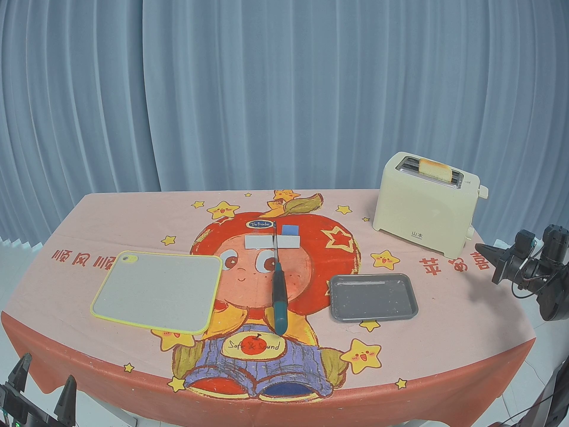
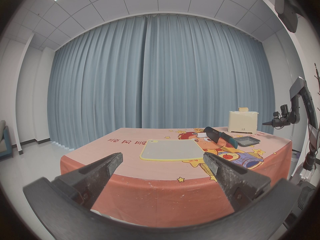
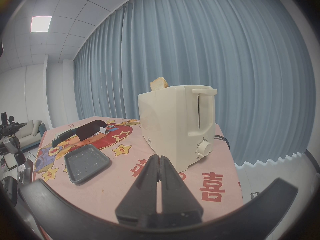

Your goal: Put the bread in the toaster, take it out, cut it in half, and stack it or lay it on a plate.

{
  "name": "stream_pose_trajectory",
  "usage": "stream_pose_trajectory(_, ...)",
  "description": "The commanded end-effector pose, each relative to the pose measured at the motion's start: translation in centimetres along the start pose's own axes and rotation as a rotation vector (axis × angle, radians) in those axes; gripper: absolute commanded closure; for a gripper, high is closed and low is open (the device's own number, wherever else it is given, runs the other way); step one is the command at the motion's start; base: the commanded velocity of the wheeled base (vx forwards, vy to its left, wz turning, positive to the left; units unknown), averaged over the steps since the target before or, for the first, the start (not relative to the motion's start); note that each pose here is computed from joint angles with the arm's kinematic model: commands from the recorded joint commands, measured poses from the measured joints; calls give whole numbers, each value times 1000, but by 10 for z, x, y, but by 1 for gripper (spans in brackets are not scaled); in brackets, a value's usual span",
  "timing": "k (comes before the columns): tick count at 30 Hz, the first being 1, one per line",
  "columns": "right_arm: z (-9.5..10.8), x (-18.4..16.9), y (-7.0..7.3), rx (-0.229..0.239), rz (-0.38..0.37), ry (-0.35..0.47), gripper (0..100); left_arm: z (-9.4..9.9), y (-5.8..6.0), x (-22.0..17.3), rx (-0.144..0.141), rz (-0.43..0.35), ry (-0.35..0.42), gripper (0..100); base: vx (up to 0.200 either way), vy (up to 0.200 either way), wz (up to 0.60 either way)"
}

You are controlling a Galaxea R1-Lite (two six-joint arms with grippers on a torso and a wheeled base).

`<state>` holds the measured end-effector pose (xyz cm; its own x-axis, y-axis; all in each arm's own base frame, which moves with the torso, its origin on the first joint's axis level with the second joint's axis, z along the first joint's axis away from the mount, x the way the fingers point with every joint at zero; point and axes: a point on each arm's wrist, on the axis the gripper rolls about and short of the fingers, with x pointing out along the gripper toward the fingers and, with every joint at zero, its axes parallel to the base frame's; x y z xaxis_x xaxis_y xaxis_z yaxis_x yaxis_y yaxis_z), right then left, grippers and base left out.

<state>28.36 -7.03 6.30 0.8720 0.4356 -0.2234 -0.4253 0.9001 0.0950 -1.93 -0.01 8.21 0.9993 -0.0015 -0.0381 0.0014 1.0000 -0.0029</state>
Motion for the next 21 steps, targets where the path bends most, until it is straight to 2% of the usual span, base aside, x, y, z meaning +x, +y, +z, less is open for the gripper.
stream_pose_trajectory(1, -1, 1, -2, -4, -7, 4, 100, -5, 0, 1, 0, 0, 17, 0, 0, 0, 0)
stream_pose_trajectory(14, -16, 15, -21, 13, -77, 26, 100, -5, 0, 1, 0, 0, 17, 0, 0, 0, 0)
stream_pose_trajectory(21, -17, 22, -26, 4, -98, 23, 100, -5, 0, 1, 0, 0, 17, 0, 0, 0, 0)
